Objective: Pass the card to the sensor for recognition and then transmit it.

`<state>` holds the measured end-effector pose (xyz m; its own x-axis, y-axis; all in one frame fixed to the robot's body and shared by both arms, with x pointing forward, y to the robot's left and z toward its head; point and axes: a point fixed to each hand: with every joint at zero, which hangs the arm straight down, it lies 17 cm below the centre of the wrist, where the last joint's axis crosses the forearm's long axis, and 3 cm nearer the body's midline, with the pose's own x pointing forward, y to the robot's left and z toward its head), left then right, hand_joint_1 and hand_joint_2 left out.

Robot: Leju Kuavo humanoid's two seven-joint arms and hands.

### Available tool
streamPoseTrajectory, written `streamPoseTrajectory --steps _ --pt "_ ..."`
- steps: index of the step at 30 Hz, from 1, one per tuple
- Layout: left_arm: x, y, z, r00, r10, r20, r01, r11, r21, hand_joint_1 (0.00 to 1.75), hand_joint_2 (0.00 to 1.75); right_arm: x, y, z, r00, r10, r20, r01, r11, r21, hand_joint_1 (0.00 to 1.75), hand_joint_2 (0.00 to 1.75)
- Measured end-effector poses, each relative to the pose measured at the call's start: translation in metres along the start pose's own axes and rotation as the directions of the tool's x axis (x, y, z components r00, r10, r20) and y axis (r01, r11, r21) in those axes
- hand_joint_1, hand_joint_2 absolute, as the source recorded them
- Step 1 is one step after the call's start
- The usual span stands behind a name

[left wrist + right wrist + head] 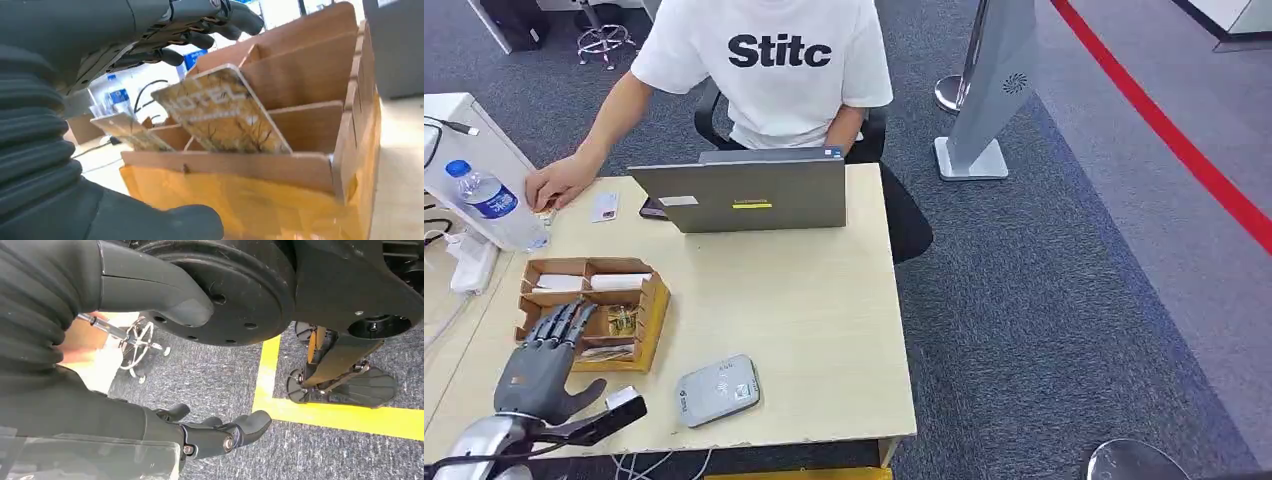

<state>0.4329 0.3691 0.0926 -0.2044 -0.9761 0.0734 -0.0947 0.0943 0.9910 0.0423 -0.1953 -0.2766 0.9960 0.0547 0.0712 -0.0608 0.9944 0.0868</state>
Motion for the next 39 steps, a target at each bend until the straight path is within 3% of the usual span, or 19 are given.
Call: streamPoseTrajectory --steps 9,28,29,30,31,39 --pt "0.012 0.004 -0.014 1.000 0.020 0.008 -0.020 0.999 0.031 0.00 1.75 0.001 0.000 0.000 1.000 0.012 0.002 -0.012 1.000 0.000 0.00 1.75" --pt "0.017 0.002 -0.015 0.999 0.030 0.013 -0.030 0.999 0.031 0.00 1.75 0.001 0.000 0.000 1.000 0.015 0.002 -0.015 1.000 -0.002 0.00 1.75" --pt "0.017 0.002 -0.015 0.999 0.030 0.014 -0.031 0.999 0.030 0.40 1.75 0.001 0.000 0.000 1.000 0.015 0.002 -0.015 1.000 -0.002 0.00 1.75" --pt "0.017 0.002 -0.015 0.999 0.034 0.013 -0.034 0.999 0.030 0.40 1.75 0.001 0.000 0.000 1.000 0.015 0.002 -0.015 1.000 -0.001 0.00 1.75" --pt "0.017 0.002 -0.015 0.999 0.039 0.011 -0.039 0.999 0.029 1.75 1.75 0.001 0.000 0.000 1.000 0.016 0.002 -0.016 1.000 -0.001 0.00 1.75" --pt "0.016 0.000 -0.014 0.997 0.072 0.003 -0.072 0.997 0.019 1.75 1.75 0.001 -0.001 0.000 1.000 0.017 0.002 -0.017 1.000 -0.003 0.00 1.75"
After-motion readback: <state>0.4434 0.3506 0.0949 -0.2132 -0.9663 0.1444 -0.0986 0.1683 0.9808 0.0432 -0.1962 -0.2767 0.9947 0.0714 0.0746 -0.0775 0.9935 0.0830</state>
